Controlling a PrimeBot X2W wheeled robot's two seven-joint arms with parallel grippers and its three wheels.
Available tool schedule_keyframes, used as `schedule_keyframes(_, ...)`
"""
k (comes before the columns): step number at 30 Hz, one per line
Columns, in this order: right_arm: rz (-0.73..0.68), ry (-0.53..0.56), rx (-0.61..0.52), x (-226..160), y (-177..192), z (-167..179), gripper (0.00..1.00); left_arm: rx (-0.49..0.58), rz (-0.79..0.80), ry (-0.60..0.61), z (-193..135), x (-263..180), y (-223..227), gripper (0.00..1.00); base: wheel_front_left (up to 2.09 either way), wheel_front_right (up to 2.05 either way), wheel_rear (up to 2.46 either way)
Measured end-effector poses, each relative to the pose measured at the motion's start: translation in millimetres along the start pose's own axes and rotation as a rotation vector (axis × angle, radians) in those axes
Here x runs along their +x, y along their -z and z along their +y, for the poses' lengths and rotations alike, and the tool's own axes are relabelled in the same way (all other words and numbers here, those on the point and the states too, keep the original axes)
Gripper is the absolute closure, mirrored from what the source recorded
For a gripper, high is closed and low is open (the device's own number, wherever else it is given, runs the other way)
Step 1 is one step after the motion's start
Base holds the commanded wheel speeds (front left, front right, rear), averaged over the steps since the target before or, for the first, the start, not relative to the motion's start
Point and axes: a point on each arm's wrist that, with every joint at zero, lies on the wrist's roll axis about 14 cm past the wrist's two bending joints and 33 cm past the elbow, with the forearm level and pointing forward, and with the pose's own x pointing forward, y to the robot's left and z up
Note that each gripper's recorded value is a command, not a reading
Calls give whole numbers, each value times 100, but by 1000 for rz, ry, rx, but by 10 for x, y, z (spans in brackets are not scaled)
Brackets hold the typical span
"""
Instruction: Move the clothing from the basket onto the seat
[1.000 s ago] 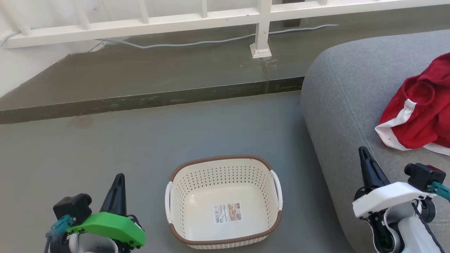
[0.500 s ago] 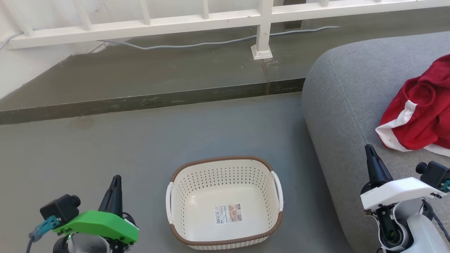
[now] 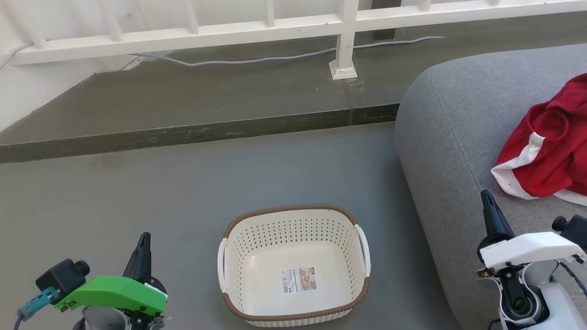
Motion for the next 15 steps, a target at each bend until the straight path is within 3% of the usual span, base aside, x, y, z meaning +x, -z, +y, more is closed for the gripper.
schedule_keyframes(15,1,10,222,10,-42,-30,100,-213,4,-15,96,-9,-38,100,0,0,0)
